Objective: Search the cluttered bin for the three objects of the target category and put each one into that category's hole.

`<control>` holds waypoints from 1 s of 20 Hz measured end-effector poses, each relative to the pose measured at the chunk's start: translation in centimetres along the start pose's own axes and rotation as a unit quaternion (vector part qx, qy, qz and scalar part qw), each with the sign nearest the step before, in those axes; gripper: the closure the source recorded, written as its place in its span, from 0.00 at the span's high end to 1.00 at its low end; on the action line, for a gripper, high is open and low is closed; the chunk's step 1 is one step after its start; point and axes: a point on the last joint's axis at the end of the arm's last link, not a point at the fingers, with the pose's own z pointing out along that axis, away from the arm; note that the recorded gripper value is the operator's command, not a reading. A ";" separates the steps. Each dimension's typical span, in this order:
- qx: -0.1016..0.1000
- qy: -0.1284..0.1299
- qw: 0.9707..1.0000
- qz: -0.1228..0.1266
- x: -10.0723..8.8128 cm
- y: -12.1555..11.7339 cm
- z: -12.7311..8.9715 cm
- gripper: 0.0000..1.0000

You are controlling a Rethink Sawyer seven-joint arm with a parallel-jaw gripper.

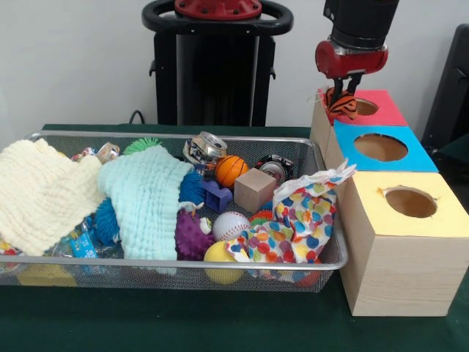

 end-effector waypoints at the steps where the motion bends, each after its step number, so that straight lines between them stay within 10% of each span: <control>1: -0.002 0.003 1.000 0.002 0.1 0.1 0.2 0.00; 20: -0.030 0.019 0.999 0.035 0.1 0.9 0.9 0.00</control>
